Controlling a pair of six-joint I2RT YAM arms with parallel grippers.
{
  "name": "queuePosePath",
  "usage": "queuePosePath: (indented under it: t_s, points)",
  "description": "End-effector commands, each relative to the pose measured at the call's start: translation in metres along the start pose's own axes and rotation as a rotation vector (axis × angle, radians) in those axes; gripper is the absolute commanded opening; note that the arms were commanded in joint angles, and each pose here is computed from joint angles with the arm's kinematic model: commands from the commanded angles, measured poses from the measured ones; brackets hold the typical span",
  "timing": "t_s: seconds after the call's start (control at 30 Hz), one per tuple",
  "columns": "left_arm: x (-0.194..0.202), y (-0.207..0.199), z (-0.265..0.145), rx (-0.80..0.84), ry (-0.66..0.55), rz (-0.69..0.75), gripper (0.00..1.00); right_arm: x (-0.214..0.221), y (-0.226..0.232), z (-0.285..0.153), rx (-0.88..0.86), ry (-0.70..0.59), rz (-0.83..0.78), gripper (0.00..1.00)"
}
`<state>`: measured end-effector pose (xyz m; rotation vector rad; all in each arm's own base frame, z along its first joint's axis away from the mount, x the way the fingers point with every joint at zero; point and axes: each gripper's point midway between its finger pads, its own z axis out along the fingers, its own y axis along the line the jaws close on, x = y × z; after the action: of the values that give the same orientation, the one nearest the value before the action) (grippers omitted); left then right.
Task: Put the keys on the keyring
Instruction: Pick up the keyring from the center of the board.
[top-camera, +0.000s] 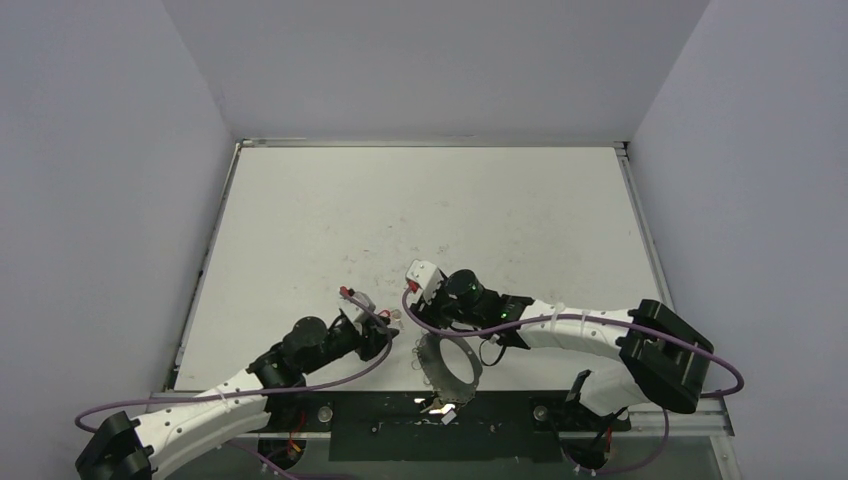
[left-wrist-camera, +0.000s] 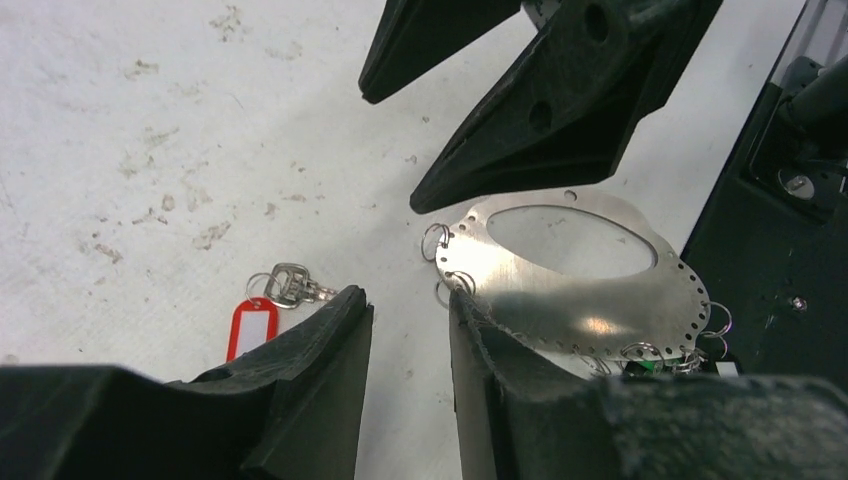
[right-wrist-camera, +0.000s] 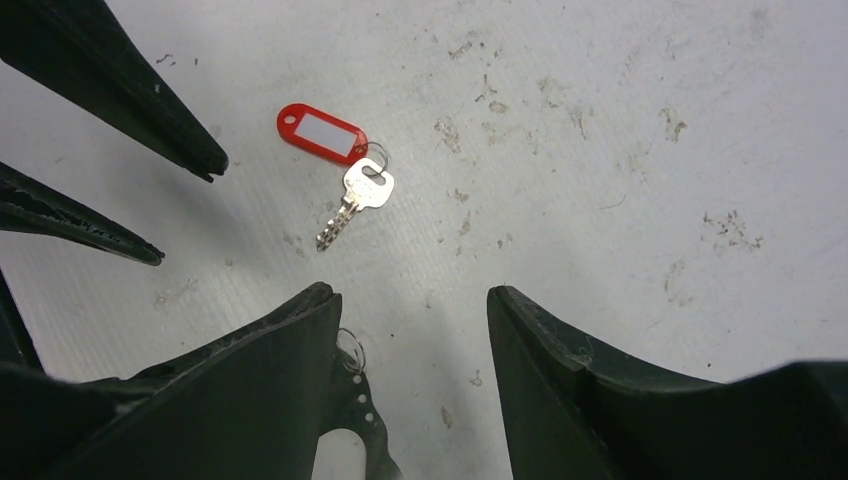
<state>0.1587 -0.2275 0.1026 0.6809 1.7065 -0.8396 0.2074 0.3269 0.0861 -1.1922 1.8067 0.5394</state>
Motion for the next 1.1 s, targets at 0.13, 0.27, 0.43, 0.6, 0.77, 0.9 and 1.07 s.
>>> queuePosePath:
  t_s: [0.13,0.27,0.43,0.6,0.77,0.9,1.07]
  points:
    - [-0.005,-0.009,0.006,0.023,0.037,-0.060,0.39,0.020,0.008,-0.006,-0.147,0.047,-0.017,0.59]
    - [-0.003,-0.015,0.007,0.059,0.039,-0.052,0.41,0.029,-0.001,-0.014,-0.235,0.008,-0.017,0.61]
    - [-0.002,-0.019,0.007,0.094,0.030,-0.039,0.42,0.041,-0.001,-0.011,-0.363,0.031,-0.034,0.58]
    - [-0.001,-0.021,0.007,0.108,0.032,-0.031,0.42,0.050,0.009,-0.002,-0.484,0.070,-0.034,0.49]
    - [0.002,-0.021,0.007,0.111,0.042,-0.026,0.43,0.054,0.015,0.006,-0.534,0.079,-0.016,0.49]
    - [0.002,-0.021,0.008,0.112,0.043,-0.017,0.43,0.055,0.017,0.009,-0.546,0.079,-0.013,0.48]
    - [0.000,-0.021,0.009,0.113,0.040,-0.003,0.44,0.054,0.020,0.014,-0.570,0.075,-0.002,0.38]
